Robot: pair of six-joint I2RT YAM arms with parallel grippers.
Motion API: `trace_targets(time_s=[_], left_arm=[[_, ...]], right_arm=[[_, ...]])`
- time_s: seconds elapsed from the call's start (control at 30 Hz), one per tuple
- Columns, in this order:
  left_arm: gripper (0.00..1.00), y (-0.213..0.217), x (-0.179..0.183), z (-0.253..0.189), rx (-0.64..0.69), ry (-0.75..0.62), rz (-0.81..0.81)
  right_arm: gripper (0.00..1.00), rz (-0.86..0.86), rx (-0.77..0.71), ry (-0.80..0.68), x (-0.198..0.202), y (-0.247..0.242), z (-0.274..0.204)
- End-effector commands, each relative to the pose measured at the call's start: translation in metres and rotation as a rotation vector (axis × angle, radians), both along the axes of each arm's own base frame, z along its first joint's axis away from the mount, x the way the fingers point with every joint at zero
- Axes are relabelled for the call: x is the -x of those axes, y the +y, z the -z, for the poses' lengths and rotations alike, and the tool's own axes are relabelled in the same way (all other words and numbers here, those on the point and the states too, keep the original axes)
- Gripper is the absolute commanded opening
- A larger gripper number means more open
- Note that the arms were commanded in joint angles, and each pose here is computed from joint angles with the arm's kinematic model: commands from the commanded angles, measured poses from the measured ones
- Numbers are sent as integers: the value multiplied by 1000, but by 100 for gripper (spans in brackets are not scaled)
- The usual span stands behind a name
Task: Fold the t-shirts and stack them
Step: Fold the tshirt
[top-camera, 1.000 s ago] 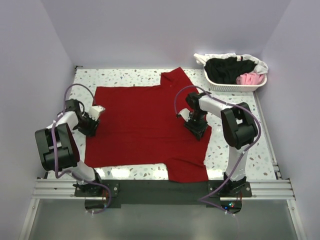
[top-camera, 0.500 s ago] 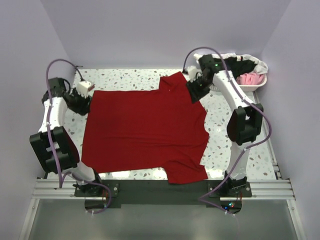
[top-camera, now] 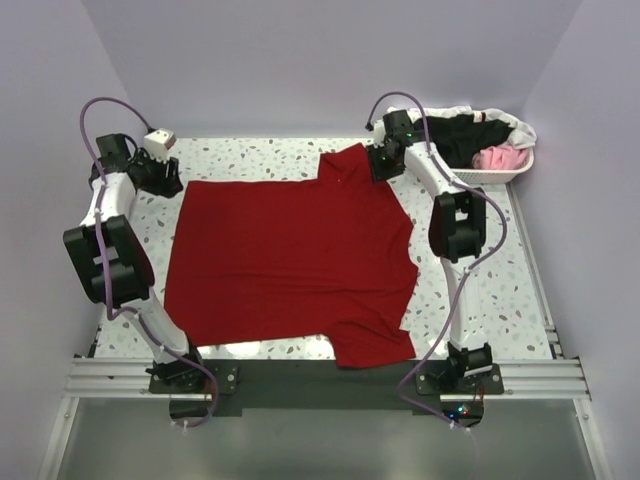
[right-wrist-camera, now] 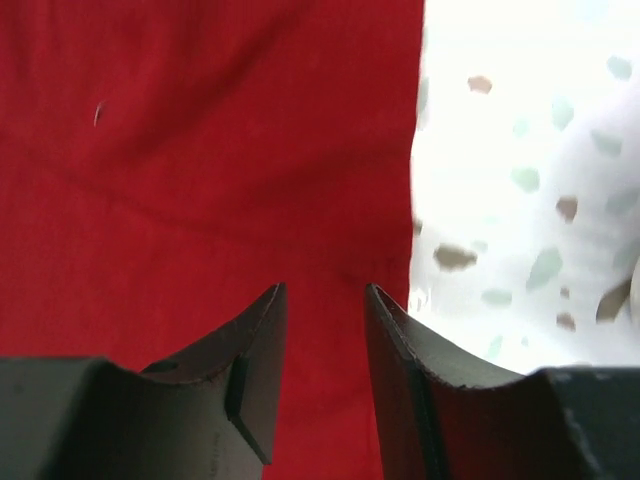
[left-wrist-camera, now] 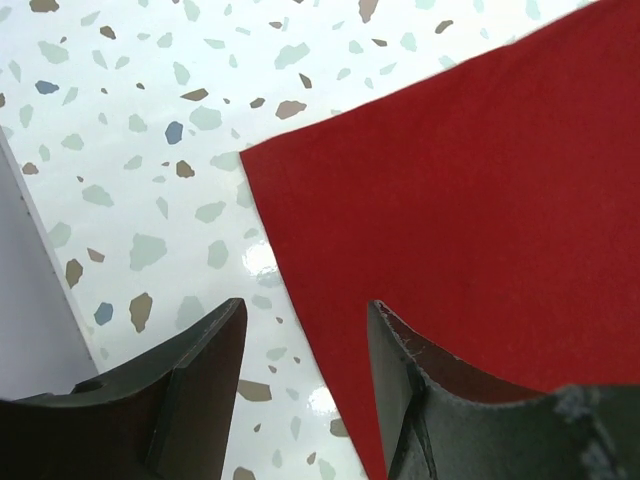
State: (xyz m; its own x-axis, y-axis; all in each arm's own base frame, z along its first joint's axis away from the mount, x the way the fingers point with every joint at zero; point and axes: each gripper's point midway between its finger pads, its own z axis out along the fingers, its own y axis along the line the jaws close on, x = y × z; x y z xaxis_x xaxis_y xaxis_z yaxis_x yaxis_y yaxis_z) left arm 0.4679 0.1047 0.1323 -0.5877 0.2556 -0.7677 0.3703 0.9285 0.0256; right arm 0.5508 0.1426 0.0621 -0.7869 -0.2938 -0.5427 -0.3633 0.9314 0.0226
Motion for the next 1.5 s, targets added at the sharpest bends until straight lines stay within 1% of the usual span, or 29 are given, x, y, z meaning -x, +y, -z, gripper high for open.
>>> trace_targets(time_s=[0.0, 0.07, 0.2, 0.27, 0.37, 0.47, 0.53, 0.63, 0.67, 0.73, 0.77, 0.83, 0.87, 0.93, 0.97, 1.0, 1.23, 1.47], left_arm=[[57, 9, -29, -27, 9, -108, -20], [57, 11, -32, -20, 9, -98, -24], [57, 13, -37, -9, 12, -88, -27], [57, 15, -40, -2, 22, -78, -33], [57, 17, -46, 6, 32, -67, -39], [57, 18, -52, 12, 42, -56, -45], [58, 21, -57, 10, 41, -60, -50], [58, 22, -64, 18, 43, -39, -56], [59, 22, -65, 27, 43, -19, -57], [59, 25, -69, 29, 25, -9, -59], [59, 26, -71, 39, 24, 7, -60], [59, 28, -77, 40, 16, 7, -61], [60, 30, -79, 47, 18, 16, -61], [60, 31, -85, 48, 14, 11, -54], [60, 32, -87, 57, 12, 25, -47], [59, 34, -89, 59, 6, 27, -49], [59, 20, -104, 74, 20, 33, 11], [59, -12, -108, 90, 63, 57, 81]], right_arm=[[42, 74, -45, -194, -49, 7, -34], [43, 90, -39, -220, -58, 5, -31], [52, 129, -39, -240, -70, 1, -16], [54, 138, -50, -245, -73, 2, -14], [55, 159, -96, -256, -79, 5, -11], [53, 168, -124, -259, -85, 10, -6], [51, 170, -125, -262, -87, 11, -1], [48, 168, -124, -258, -88, 11, 4], [47, 166, -128, -255, -87, 11, 5], [42, 156, -136, -249, -87, 13, 8], [35, 154, -136, -244, -86, 14, 10], [28, 153, -134, -243, -86, 13, 11], [21, 150, -128, -247, -86, 13, 10], [12, 147, -122, -249, -87, 12, 11], [5, 142, -118, -247, -86, 12, 12], [1, 138, -115, -248, -86, 12, 12], [0, 123, -97, -246, -85, 9, 14], [0, 97, -71, -257, -86, 7, 14]])
